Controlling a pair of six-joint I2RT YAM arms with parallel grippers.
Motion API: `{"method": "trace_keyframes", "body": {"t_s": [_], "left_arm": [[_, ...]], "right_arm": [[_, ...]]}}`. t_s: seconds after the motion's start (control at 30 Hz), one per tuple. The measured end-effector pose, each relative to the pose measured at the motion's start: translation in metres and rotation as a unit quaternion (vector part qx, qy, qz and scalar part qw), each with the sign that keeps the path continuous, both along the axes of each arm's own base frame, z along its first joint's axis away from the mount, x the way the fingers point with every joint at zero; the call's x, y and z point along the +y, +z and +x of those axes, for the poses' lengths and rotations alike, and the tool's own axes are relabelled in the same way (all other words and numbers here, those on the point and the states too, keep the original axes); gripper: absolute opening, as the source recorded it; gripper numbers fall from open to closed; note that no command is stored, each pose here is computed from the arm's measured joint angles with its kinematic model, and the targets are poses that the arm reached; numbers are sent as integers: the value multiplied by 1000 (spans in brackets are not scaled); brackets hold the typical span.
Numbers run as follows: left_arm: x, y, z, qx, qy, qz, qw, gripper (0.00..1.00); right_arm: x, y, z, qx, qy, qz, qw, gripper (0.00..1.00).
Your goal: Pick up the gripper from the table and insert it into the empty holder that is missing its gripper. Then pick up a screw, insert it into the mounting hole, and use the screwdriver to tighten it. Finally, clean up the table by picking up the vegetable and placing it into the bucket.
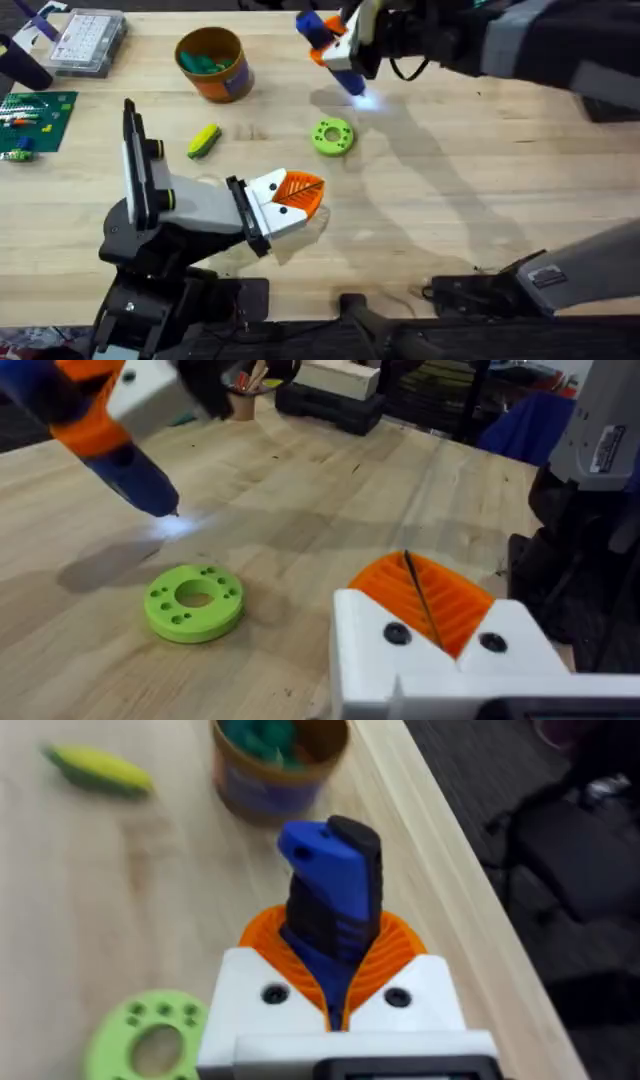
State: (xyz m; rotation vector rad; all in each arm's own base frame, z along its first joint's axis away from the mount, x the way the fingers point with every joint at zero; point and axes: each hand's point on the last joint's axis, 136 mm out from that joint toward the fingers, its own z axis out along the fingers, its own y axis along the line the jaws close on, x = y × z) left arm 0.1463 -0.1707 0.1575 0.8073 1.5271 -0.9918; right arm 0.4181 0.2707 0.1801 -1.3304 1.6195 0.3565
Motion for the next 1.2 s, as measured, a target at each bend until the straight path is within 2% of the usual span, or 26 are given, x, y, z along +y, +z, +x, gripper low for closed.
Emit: {"method": "trace_keyframes", "body": {"t_s": [0.23, 0.4, 0.57, 0.73, 1.03, 1.07, 1.1, 1.2], "left_arm": [[0, -1, 0, 3, -1, 1, 1000, 17], [0, -1, 0, 3, 0, 1, 1000, 17], [0, -1, 0, 3, 0, 1, 1000, 17], [0, -1, 0, 3, 0, 1, 1000, 17], [0, -1, 0, 4, -1, 1, 1000, 17], [0, -1, 0, 4, -1, 1, 1000, 17], [0, -1, 0, 4, -1, 1, 1000, 17], [0, -1, 0, 4, -1, 1, 1000, 17]], "right_arm": [[-28, -69, 38, -69, -27, -154, 985, 47], [-46, -96, 62, -116, -31, -224, 967, 48], [-68, -118, 81, -136, -36, -268, 953, 47], [-79, -137, 89, -139, -33, -295, 945, 48], [-80, -137, 90, -142, -32, -302, 942, 46], [-81, -137, 90, -143, -32, -302, 942, 68], [-81, -137, 90, -142, -33, -301, 942, 159], [-81, -132, 95, -149, -39, -297, 942, 622]]}}
